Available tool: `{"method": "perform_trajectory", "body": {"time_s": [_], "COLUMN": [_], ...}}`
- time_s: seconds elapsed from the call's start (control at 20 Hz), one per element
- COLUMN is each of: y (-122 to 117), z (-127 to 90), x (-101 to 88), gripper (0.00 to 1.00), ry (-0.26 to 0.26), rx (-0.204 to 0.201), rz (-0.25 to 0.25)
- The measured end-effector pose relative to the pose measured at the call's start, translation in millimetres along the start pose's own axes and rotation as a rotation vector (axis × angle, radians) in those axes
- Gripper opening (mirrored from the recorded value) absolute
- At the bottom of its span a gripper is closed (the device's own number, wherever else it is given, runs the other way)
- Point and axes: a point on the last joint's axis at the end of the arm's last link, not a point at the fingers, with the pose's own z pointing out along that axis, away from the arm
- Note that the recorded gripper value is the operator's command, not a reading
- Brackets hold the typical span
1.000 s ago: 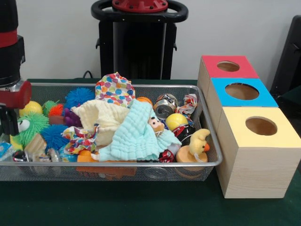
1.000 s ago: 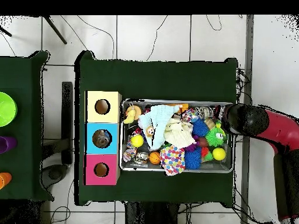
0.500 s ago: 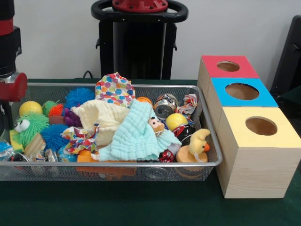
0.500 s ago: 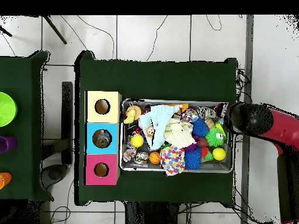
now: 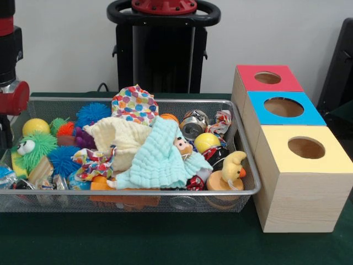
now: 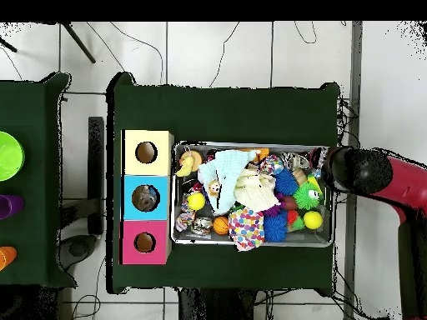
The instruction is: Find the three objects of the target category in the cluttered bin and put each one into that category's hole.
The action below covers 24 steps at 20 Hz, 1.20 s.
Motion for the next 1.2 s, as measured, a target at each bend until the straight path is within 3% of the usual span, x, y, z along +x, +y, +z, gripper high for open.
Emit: {"method": "perform_trajectory", "body": {"time_s": [0.15, 0.2, 1.2], "y": [1.0, 1.9, 5.8], "z": [2.7, 4.3, 7.0], "x": [1.3, 2.1, 6.4], "gripper": [0.0, 1.0, 1.0], "ry": [0.004, 0.003, 0.006], "rx": [-0.003, -0.005, -0.01], "rz": [0.0, -0.001, -0.004]}}
